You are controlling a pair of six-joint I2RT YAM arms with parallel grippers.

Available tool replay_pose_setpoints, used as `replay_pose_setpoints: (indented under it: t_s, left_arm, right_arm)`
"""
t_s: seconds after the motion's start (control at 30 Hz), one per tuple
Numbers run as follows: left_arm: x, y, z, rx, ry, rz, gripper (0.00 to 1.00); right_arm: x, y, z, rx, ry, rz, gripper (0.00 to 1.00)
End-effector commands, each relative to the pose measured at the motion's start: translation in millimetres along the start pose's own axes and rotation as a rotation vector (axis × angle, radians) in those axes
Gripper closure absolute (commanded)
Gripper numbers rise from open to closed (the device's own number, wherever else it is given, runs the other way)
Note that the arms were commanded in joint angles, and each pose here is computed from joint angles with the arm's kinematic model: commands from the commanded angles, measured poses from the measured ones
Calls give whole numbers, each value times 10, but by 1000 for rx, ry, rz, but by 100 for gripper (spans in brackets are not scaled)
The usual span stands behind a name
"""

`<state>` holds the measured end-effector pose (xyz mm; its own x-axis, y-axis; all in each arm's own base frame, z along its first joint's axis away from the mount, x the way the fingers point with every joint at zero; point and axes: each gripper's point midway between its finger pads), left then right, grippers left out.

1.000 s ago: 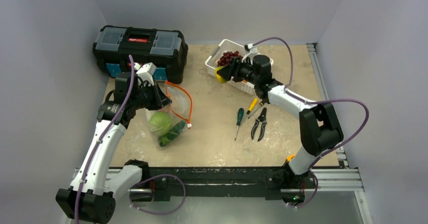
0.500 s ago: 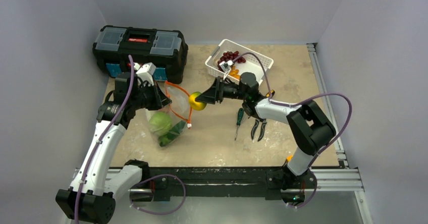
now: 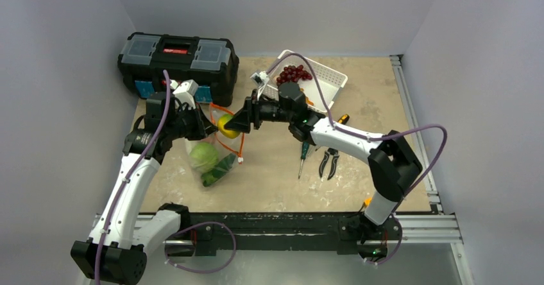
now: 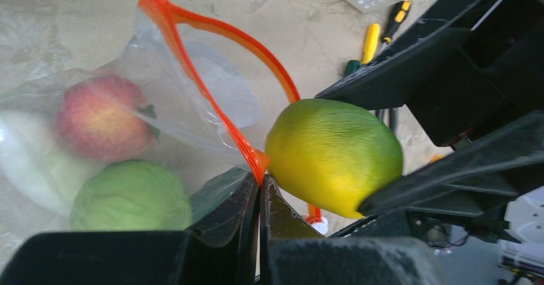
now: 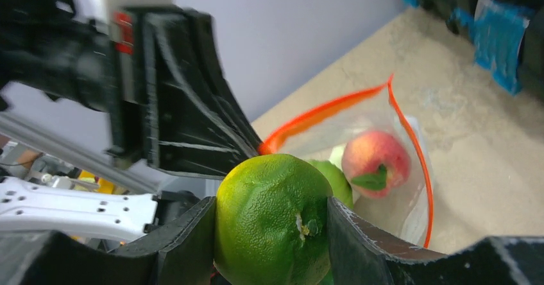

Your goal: Place the food in the zip-top bag and seal the zipper

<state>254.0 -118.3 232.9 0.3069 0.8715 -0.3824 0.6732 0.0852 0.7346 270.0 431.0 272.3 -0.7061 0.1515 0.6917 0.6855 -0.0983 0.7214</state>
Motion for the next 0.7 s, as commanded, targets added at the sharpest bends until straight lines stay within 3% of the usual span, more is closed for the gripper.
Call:
replay_pose_setpoints:
  t_s: [0.0,0.3,0.47,0.67]
  left_arm:
    - [-10,70,-3,-36,-9,26,100]
    - [-22,73,-5,-36,-15,27,100]
    - [-24,73,-4,-36,-16,26,100]
    - [-22,73,-3,-36,-15,27,100]
  right_arm:
    - [-184,-75,178,37,-76,-17,69]
    - [-228,-199,273,78,-117,-53,26]
    - [-231,-177,249,76,-134,-69,18]
    - [-255,-148,129,72,-195,-107,18]
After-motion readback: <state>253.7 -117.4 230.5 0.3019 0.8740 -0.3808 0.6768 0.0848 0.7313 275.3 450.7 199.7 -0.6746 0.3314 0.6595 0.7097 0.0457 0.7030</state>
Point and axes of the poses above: each gripper's point midway between its finger pads, its own z axis out along the fingers, its own x axis along the line the jaws close on, y = z × x, and after that the axes turned 9 degrees about z, right-handed
